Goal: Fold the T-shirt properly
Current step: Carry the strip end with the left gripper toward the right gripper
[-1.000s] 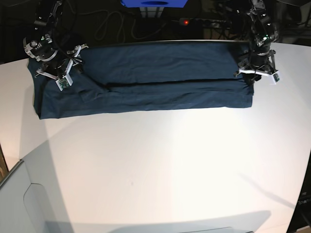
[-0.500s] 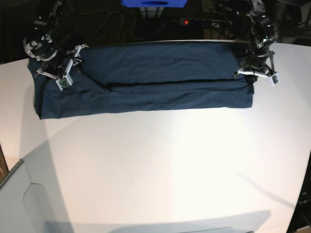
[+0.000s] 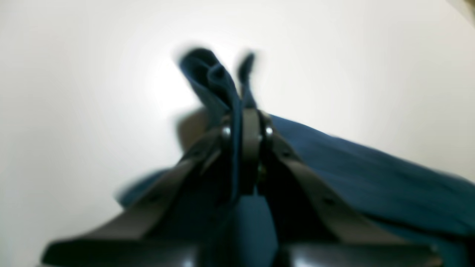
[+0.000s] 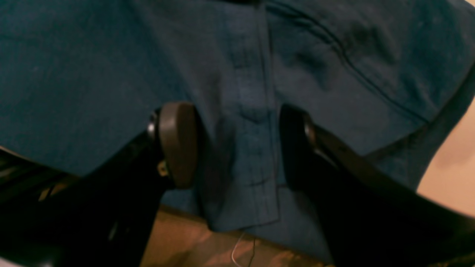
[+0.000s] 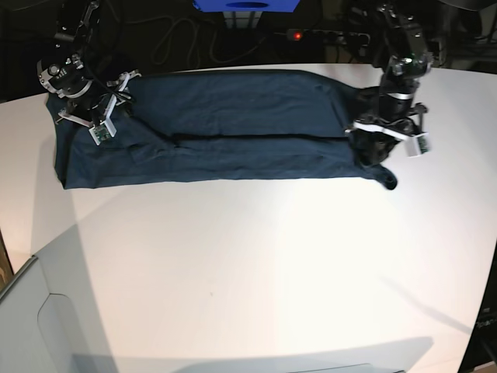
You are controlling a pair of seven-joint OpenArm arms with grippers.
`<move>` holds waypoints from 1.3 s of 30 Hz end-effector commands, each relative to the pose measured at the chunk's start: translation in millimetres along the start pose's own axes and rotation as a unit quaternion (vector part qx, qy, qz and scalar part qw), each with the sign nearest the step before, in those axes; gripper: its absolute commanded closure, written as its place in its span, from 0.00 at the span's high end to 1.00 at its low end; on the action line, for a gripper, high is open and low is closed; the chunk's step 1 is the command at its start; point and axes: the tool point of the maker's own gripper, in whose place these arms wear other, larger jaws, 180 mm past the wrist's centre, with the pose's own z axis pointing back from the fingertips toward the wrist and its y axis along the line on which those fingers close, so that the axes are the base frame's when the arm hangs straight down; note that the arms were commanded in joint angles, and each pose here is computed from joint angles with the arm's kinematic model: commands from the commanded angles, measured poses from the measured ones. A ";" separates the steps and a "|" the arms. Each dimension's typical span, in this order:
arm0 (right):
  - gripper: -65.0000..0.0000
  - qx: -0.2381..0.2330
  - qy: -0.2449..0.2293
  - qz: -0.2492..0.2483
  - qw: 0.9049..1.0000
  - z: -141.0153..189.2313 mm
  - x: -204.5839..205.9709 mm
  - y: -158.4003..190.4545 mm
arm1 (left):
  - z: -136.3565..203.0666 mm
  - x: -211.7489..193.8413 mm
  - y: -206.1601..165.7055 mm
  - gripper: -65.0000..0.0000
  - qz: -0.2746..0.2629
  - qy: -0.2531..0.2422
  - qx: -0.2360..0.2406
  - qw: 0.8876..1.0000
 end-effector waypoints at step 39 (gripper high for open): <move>0.51 -0.004 -0.016 0.019 1.000 5.4 9.6 -7.0 | -10.4 -98.5 -277.3 0.00 -0.040 0.127 -0.341 0.931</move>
